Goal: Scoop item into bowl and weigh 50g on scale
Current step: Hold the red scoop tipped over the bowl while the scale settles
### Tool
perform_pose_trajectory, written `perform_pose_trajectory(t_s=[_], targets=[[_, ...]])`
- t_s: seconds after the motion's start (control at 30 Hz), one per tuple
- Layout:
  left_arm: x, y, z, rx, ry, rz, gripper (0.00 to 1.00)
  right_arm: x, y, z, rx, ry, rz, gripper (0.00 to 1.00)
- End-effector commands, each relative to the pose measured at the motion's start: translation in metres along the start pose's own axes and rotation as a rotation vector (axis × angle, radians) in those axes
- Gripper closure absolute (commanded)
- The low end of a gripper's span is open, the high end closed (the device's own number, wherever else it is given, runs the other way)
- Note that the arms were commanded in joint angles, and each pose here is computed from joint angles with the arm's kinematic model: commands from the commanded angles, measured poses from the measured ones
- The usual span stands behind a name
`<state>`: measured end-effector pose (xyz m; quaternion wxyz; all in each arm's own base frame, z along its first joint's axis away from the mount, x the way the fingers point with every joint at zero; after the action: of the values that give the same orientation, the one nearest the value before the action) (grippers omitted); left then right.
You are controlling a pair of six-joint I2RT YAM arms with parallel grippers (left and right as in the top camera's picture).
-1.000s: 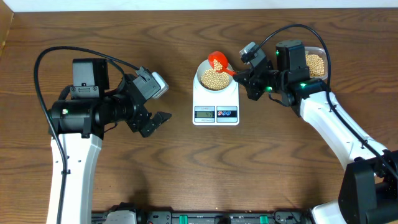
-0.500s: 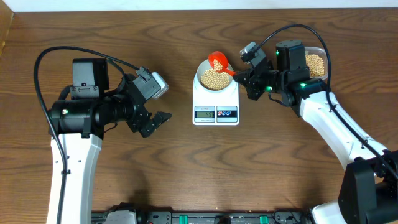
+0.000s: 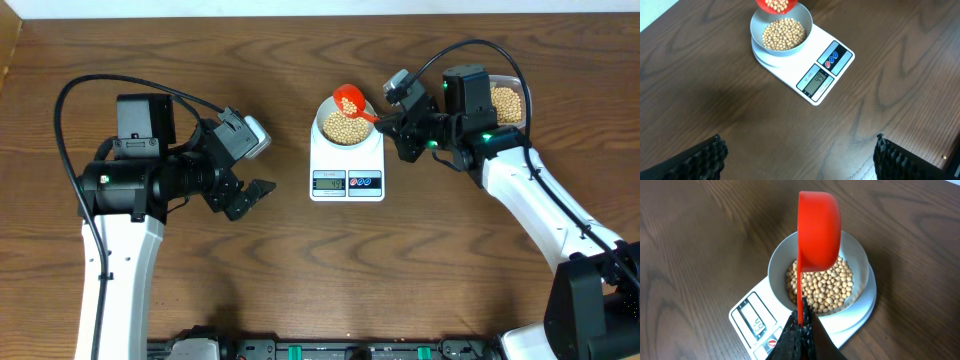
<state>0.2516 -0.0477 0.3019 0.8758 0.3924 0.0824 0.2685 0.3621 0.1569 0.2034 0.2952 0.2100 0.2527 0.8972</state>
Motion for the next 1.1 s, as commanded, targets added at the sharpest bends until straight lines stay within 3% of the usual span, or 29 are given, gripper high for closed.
perform_pose_trajectory(t_s=[0.0, 0.93, 1.07], targets=[[0.0027, 0.0015, 0.0013, 0.002, 0.007, 0.008, 0.04, 0.0007, 0.0057, 0.0054, -0.006, 0.042, -0.062, 0.99], [0.0028, 0.0015, 0.0013, 0.003, 0.007, 0.008, 0.04, 0.007, 0.0056, 0.0077, -0.027, -0.067, 0.01, 0.99], [0.0027, 0.0015, 0.0013, 0.002, 0.007, 0.008, 0.04, 0.0061, 0.005, 0.0063, -0.015, 0.037, -0.012, 0.99]])
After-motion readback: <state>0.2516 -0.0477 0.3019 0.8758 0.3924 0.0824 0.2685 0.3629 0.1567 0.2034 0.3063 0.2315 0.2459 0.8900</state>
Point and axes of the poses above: each gripper's point midway between its finger pads, its own y axis back along the fingers, its own x axis along the line the jaws close on, z = x × y, the point moved 8 cm from there along y, back along the fingers, and after that the axes turned 4 degrees about -y, right-handed, at the moved point
